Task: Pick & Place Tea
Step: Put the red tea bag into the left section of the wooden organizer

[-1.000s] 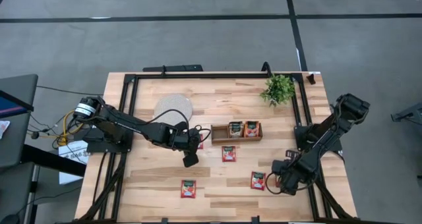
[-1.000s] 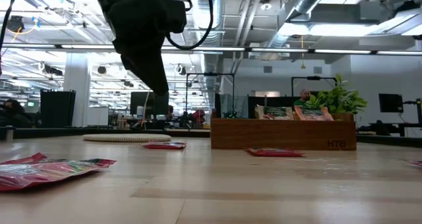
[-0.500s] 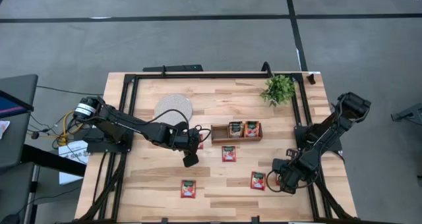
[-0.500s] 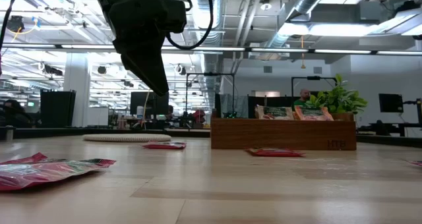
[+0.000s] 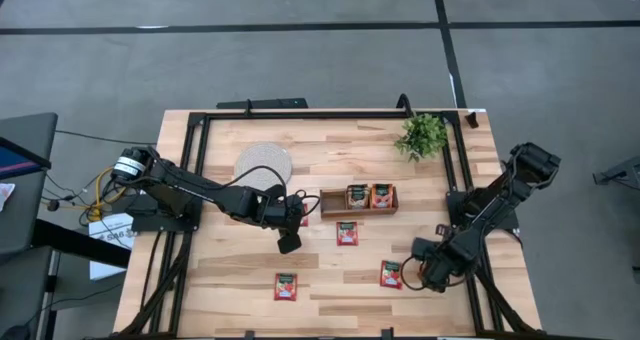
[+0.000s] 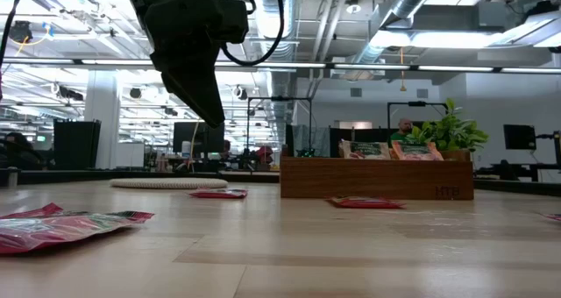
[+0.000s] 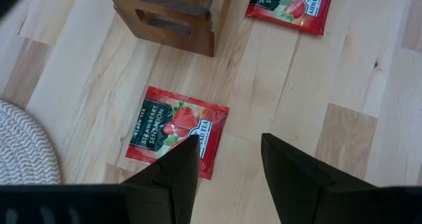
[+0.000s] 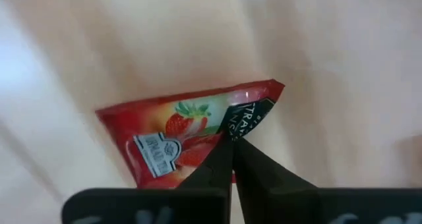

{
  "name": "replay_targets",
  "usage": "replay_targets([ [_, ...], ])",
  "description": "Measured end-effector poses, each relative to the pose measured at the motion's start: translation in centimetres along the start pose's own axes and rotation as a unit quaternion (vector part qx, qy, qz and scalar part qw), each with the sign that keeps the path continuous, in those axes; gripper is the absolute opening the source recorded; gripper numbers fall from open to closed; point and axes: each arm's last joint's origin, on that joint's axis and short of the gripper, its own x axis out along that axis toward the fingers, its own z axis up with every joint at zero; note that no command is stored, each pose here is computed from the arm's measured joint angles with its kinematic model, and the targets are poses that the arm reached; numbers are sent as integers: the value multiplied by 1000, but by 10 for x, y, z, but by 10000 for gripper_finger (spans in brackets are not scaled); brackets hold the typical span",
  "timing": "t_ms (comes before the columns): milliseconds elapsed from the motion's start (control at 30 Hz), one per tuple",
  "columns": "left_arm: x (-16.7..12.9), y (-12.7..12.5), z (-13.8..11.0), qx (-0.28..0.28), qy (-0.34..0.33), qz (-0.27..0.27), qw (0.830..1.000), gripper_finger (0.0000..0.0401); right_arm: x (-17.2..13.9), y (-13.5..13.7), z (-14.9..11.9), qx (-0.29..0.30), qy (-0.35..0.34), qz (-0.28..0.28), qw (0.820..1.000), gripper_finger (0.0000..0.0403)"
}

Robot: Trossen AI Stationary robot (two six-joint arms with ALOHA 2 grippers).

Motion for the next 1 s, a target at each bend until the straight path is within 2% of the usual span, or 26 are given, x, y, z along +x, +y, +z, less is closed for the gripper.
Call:
replay_targets([
  [200,0,-1,2,-2,-8,-5,1000,156,-16,1,7,15,-5,-27,1000,1],
  [367,-2,-2,5,-2,-13,-7,1000,156,-44,13,15,18,-56,-35,998,1],
  [533,-9,-6,16,32,-34,-11,999,156,-84,21,31,33,-130,-48,990,0],
  [733,-26,-12,38,75,-79,-10,994,156,-129,20,61,33,-236,-72,969,0],
  [1000,-54,-20,69,97,-137,-28,985,156,-160,-1,105,15,-354,-159,921,0],
])
